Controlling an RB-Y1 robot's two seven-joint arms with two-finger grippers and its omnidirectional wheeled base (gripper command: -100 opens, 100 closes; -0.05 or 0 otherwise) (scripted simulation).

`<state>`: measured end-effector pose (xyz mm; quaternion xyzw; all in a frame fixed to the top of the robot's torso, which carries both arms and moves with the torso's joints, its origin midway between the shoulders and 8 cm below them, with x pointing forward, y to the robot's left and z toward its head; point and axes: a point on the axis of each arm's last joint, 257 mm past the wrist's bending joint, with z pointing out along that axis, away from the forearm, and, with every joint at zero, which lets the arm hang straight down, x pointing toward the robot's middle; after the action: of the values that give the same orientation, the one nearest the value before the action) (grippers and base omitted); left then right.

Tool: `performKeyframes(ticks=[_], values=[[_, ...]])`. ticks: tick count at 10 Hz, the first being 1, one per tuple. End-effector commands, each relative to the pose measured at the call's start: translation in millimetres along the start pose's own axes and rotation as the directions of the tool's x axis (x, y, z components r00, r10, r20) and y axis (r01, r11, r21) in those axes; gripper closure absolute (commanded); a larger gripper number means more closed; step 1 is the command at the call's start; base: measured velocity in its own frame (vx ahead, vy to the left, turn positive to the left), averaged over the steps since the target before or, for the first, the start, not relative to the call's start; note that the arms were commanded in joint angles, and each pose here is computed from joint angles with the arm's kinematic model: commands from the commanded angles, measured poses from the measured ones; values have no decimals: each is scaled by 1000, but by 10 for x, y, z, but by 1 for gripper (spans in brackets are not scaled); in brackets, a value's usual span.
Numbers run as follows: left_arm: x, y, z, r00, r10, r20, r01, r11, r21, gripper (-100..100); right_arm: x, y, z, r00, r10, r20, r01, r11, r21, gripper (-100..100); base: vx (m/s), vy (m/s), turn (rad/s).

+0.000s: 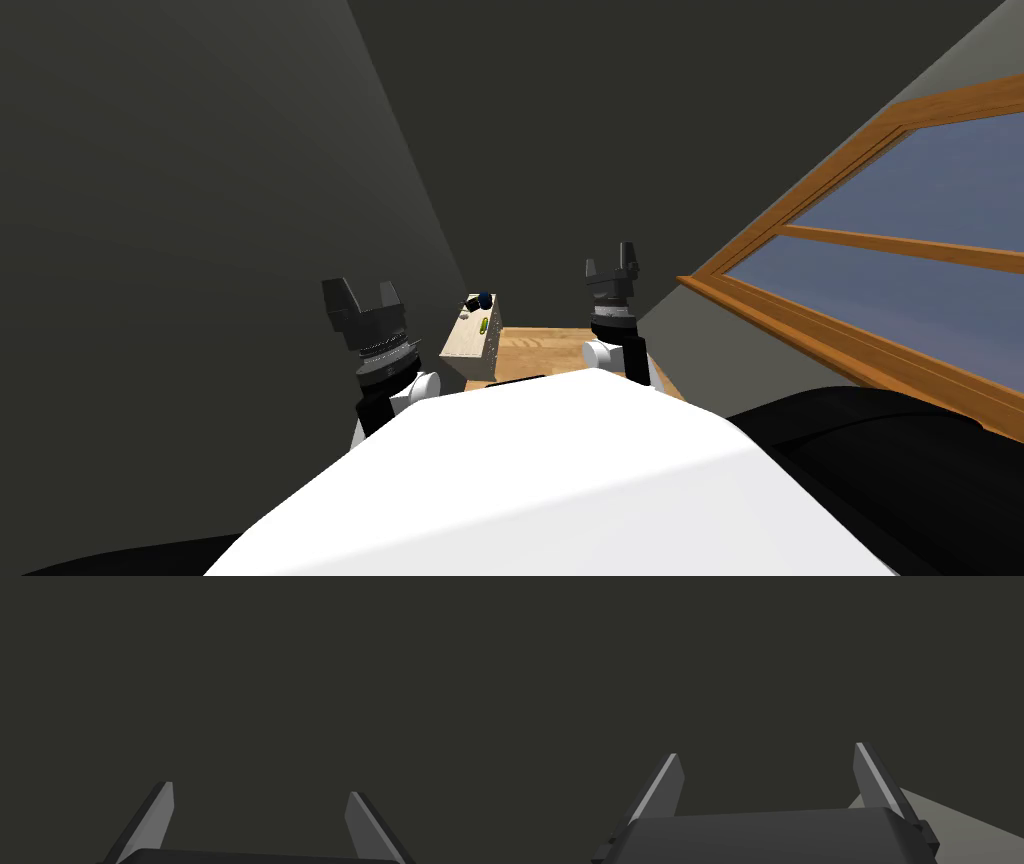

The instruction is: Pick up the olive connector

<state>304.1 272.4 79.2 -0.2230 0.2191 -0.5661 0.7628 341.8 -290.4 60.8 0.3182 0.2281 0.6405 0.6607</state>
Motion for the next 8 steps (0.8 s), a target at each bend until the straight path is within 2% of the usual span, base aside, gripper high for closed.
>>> performKeyframes(ticks=[1,4,5,6,8], values=[[33,146,-42,999,-25,-27,24,999,-44,-100,0,0,0,1000,0,0,0,1000,0,0,-6,-48,-39],[73,495,-156,994,-88,-61,77,985,-153,-100,0,0,0,1000,0,0,0,1000,0,0,12,-88,-26],[74,502,-157,994,-88,-61,77,985,-156,-100,0,0,0,1000,0,0,0,1000,0,0,22,-55,-10],[82,658,-215,991,-115,-66,99,974,-205,-100,0,0,0,1000,0,0,0,1000,0,0,17,-54,-21],[81,979,-357,983,-173,-64,146,941,-305,-100,0,0,0,1000,0,0,0,1000,0,0,34,-73,-39]])
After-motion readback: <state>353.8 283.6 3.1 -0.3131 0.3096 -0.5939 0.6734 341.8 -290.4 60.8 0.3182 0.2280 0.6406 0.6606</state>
